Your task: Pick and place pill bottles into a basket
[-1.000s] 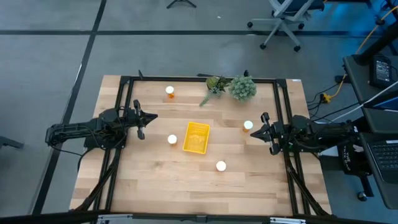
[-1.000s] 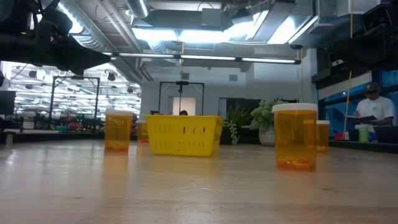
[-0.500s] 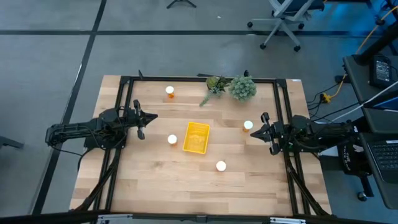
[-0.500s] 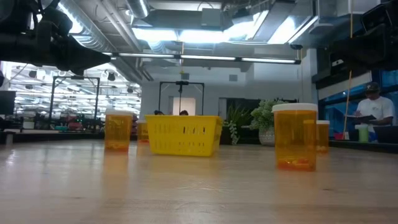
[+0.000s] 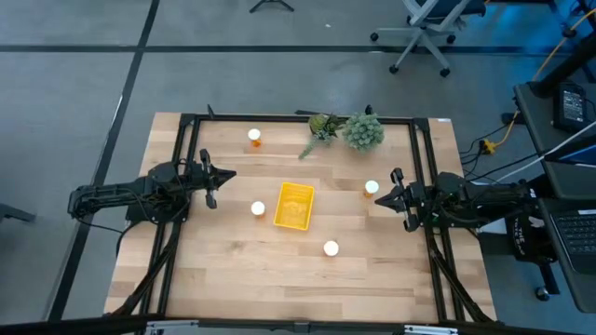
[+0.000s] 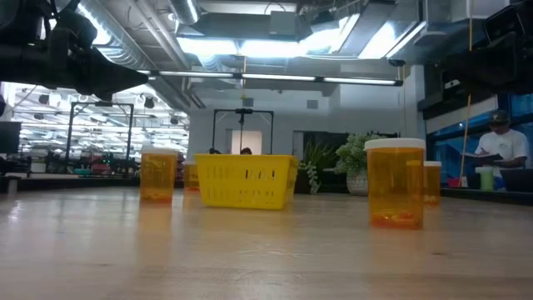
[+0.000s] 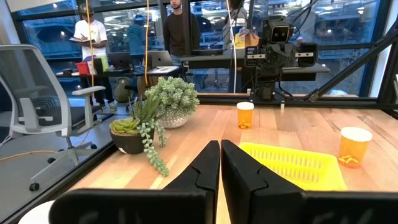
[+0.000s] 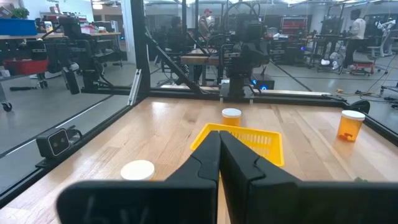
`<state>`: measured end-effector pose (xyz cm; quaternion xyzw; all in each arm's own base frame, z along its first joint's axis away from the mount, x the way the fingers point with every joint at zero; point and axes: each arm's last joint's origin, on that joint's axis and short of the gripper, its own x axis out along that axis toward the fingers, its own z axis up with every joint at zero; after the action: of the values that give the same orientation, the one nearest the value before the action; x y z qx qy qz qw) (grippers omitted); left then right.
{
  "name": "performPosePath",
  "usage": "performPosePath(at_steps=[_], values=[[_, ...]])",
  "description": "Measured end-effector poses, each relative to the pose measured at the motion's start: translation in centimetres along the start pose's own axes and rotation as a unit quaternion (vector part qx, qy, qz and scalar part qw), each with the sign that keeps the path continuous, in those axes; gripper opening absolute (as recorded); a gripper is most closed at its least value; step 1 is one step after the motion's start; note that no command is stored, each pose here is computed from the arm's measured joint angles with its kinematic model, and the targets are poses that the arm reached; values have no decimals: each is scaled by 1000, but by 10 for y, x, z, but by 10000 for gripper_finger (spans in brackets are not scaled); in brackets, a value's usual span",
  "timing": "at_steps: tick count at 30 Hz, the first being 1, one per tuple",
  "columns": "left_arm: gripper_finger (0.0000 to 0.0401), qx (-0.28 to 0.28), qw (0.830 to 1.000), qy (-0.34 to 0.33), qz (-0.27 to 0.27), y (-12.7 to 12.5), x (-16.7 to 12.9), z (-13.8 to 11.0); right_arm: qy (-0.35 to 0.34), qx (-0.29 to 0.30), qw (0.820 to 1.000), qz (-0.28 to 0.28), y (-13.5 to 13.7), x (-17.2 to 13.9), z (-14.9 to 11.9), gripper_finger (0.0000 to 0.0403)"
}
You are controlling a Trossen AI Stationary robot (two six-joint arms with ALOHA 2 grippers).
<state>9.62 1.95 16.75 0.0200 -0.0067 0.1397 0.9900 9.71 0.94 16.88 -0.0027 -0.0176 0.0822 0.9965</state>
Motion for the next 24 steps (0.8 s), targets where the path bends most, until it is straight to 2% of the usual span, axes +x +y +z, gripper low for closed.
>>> performPosePath(at_steps=[24], values=[[12,0,1000,0,0,0,0,0,0,1,1000,0,0,0,0,12]])
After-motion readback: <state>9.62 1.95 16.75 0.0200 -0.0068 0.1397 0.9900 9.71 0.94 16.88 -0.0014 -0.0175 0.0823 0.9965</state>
